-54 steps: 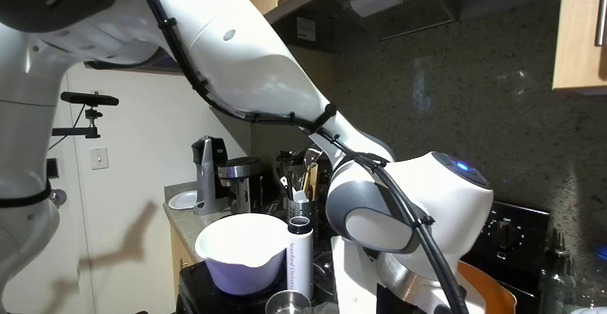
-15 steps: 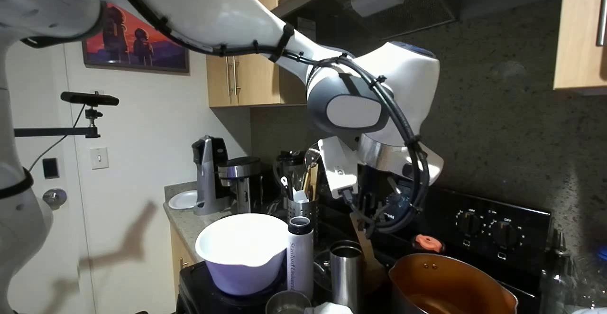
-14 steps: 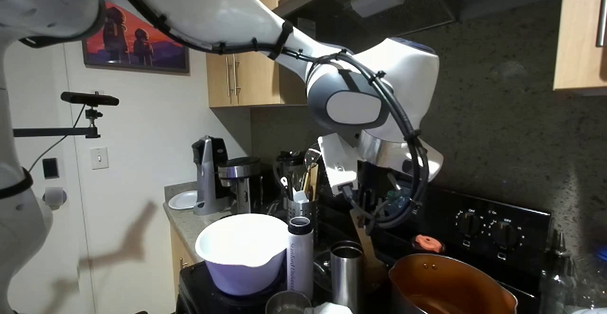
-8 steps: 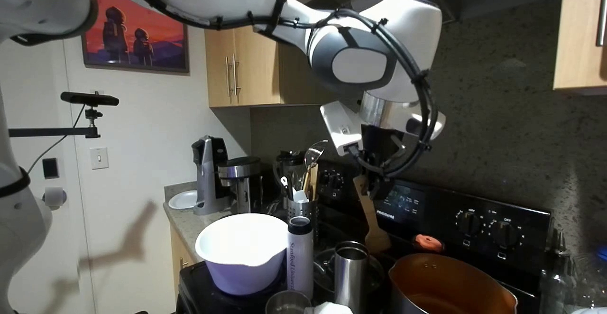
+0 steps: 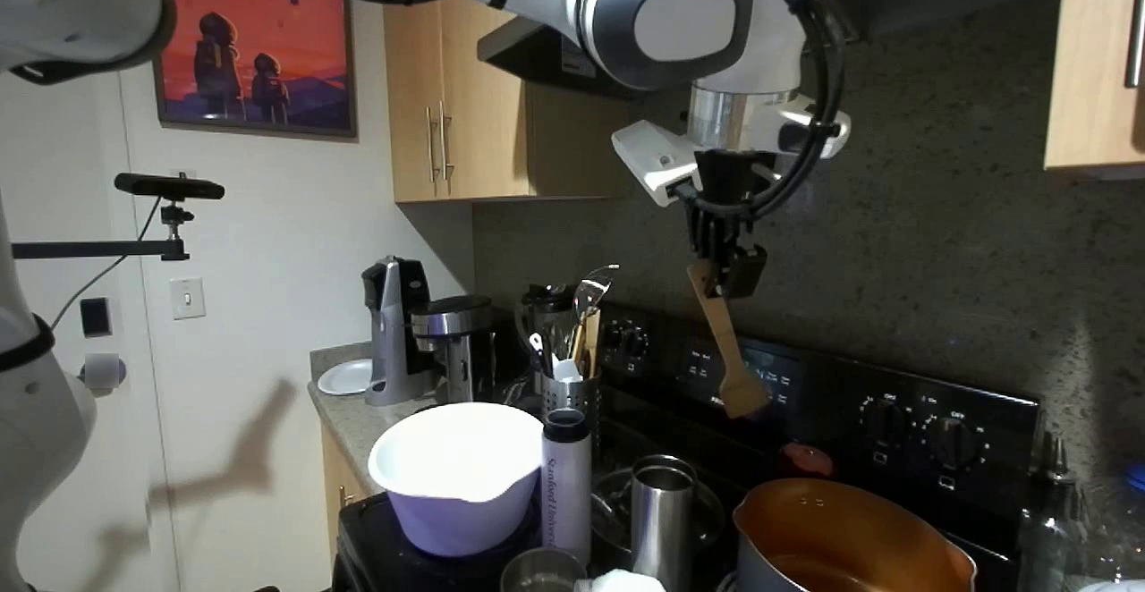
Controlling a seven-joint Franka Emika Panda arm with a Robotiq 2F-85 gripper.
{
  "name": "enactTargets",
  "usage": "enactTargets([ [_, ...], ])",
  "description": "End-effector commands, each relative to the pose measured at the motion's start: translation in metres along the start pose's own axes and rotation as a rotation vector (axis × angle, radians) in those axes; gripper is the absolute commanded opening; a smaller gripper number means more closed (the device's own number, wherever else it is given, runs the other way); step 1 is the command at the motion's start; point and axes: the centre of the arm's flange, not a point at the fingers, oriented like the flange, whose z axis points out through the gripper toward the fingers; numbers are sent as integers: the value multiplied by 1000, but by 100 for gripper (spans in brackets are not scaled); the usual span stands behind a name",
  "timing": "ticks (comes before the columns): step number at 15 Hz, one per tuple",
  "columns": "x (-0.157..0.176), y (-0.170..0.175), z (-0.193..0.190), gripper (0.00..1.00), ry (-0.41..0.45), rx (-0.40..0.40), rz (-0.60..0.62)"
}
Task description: Use the wooden spatula from the stove to stir the contents in the pot on the upper right plate of the stove, place the spatula back on the stove
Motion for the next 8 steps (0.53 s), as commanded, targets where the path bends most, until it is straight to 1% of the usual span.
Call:
enactTargets([
  [1,11,-5,-21,4,45,-86,-9],
  [5,20,9,-28,4,86,-218,-21],
  [8,24,29,-9,4,97,-276,-4],
])
